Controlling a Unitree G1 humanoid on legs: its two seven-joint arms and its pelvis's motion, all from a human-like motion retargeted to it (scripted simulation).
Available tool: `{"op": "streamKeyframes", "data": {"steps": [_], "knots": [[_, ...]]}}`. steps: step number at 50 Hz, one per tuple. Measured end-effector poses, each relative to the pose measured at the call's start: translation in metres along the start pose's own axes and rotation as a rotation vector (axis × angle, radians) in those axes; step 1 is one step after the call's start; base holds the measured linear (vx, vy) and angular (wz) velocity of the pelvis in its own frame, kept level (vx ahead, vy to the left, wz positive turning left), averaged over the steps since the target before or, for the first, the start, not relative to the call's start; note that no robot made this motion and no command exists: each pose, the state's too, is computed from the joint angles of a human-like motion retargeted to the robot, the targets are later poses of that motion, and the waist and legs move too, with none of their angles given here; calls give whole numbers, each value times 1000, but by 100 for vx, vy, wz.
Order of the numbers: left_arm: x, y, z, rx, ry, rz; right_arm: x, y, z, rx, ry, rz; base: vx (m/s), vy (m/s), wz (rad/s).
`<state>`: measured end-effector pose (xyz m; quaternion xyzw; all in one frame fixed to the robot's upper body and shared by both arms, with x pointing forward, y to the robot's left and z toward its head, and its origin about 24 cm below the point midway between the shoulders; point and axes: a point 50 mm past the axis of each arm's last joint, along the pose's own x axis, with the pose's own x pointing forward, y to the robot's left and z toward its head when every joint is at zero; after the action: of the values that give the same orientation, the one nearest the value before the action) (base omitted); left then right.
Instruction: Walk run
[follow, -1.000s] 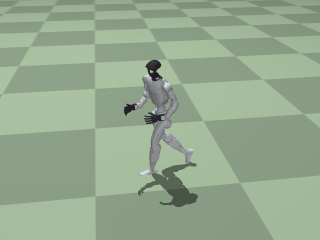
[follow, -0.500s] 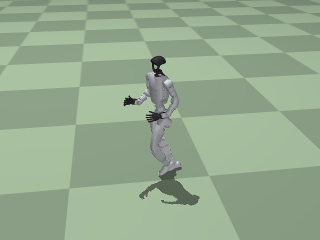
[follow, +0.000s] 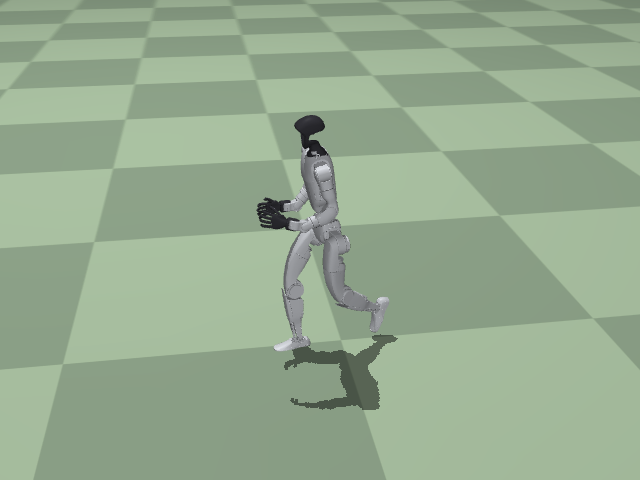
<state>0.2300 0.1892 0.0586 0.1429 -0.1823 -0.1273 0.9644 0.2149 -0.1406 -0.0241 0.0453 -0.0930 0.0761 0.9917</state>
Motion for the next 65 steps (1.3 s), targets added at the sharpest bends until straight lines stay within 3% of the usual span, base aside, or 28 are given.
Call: {"op": "streamKeyframes", "data": {"steps": [5, 10, 16, 20, 23, 27, 32, 37, 41, 47, 49, 54, 60, 65], "knots": [[-97, -52, -42, -142, 355, -218, 24, 35, 7, 49, -19, 119, 295, -42, -7], [-126, -22, -32, -34, 367, -162, 38, 32, 30, 168, -113, 90, 217, -38, -69], [-33, -22, -14, 4, 65, -161, 40, -19, 36, -16, -97, 17, 166, -39, 23], [-31, -51, -24, -122, 125, -250, -52, -11, -32, 47, 251, -112, 292, -18, 8], [-35, -44, -19, -155, 128, -170, -96, -10, -40, 14, 352, -38, 237, -21, 47], [-23, -24, -2, -83, 41, -76, -85, -31, -19, -99, 228, -83, 141, -20, 55], [-13, -8, -8, -26, 46, -87, -23, -9, -10, -61, 84, -15, 134, -25, 14], [-75, -63, -48, -192, 322, -238, -16, 5, -16, -16, 122, 1, 268, -35, -17], [-108, -46, -49, -95, 385, -311, 7, 7, 6, 35, 14, -25, 137, -17, -38], [-63, -23, -37, -30, 228, -186, 45, 4, 41, 43, -133, 53, 97, -20, -26], [-61, -29, -39, -75, 228, -167, 19, -3, 12, 45, 10, -9, 242, -1, -1], [-49, -74, -30, -201, 153, -133, -64, 17, -56, 313, 374, -161, 184, -7, -28], [13, -54, 17, -166, -143, -118, -70, -16, -42, 92, 328, -100, 75, -17, 46], [22, -21, 33, -67, -218, -111, -71, -32, -33, -7, 311, -88, 119, -21, 23]]}}
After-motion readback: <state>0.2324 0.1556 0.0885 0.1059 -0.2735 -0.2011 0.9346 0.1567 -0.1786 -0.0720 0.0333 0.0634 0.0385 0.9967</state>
